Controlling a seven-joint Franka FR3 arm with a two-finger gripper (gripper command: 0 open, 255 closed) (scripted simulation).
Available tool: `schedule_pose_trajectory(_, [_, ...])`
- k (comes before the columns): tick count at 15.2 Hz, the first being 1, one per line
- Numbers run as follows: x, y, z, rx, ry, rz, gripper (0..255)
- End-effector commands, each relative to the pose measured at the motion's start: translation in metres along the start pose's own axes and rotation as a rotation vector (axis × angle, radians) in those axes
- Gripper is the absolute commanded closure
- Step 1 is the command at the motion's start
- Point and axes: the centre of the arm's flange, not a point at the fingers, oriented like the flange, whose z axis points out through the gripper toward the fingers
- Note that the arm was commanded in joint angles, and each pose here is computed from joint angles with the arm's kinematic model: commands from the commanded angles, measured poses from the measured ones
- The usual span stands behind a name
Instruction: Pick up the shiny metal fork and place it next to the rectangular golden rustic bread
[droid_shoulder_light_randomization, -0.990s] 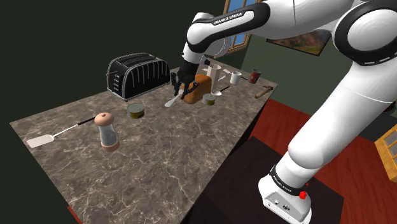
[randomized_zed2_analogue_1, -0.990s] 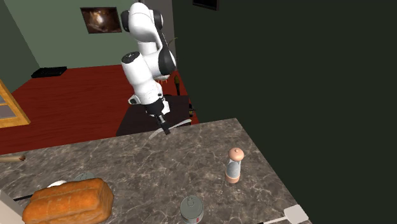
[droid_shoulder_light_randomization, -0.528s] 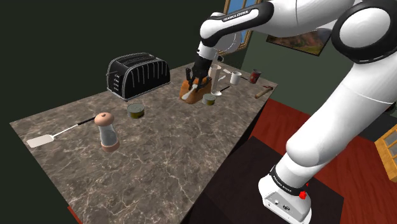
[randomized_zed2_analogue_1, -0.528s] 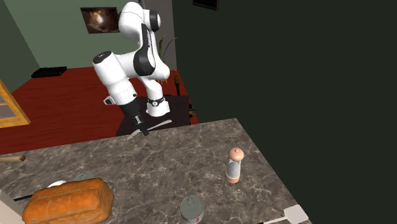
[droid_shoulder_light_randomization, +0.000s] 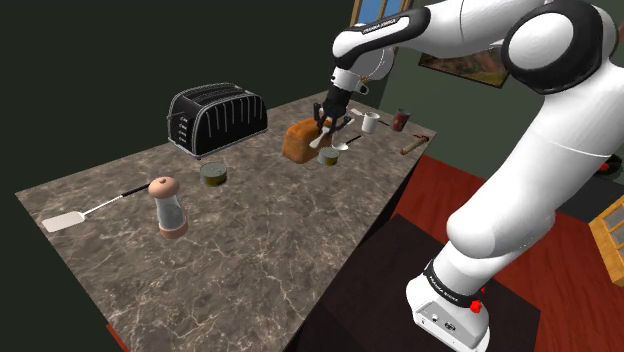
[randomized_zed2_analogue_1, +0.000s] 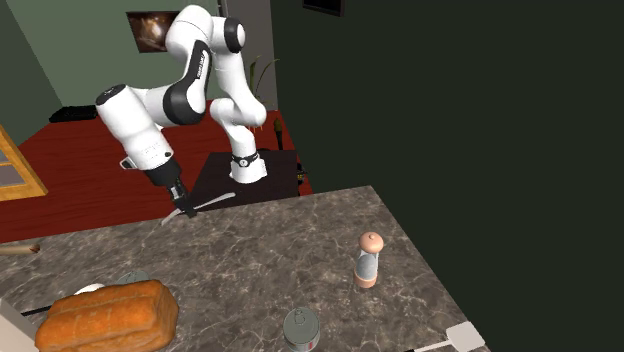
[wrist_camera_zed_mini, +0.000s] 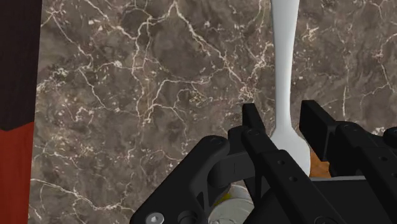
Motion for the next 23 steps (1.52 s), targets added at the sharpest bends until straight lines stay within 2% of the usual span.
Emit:
schedule_pose_trajectory(1, [0.024,0.011,-0.008,0.000,0.000,-0.002,255])
schedule_pose_trajectory(12, [0.154,0.065,-0.045,0.000,0.000,-0.002,255])
schedule_pose_trajectory(23, [0.168,0.073,0.005,0.000,0.000,-0.002,255])
